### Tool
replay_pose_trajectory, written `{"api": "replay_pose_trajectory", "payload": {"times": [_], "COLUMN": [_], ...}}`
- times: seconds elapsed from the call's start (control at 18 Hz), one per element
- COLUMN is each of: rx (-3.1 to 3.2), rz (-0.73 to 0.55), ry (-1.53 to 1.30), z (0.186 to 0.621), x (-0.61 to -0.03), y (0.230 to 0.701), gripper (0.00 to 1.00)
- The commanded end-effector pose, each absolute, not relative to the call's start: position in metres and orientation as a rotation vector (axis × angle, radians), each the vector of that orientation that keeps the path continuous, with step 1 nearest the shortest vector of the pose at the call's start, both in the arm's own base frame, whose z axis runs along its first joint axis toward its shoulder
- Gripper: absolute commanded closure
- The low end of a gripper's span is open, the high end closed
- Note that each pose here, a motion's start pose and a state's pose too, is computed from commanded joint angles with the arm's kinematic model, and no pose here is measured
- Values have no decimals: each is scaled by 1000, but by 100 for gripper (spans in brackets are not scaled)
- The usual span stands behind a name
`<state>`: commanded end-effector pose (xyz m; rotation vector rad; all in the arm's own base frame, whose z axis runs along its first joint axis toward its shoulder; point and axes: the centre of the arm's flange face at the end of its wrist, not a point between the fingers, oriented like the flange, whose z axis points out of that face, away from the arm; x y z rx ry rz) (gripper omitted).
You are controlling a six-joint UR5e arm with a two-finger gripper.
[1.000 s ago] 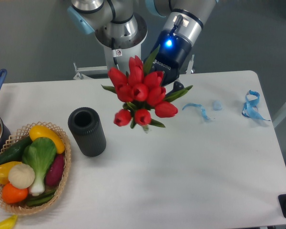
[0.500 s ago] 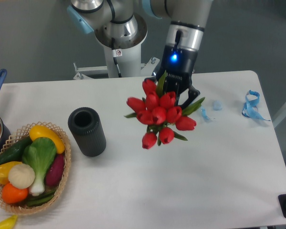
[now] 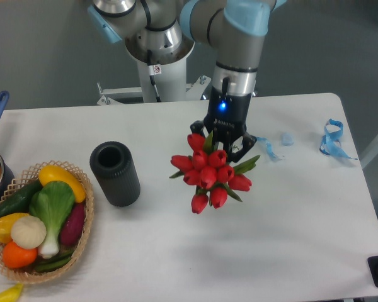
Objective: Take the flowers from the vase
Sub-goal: 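Carry the held tulips away from the vase over the open table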
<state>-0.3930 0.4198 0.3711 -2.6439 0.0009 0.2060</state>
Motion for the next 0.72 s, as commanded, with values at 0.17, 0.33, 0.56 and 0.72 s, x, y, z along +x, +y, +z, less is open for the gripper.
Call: {"api": "replay_pose_trajectory", "payload": {"times": [0.17, 0.33, 0.56, 0.72], "rx": [-2721, -2757, -2816, -2891], "rz": [246, 301, 366, 360], "ry": [-26, -13, 42, 62], "z": [357, 361, 359, 347], "x": [-399, -402, -389, -380], "y": [414, 421, 440, 446], "gripper": [100, 98, 96, 96]}}
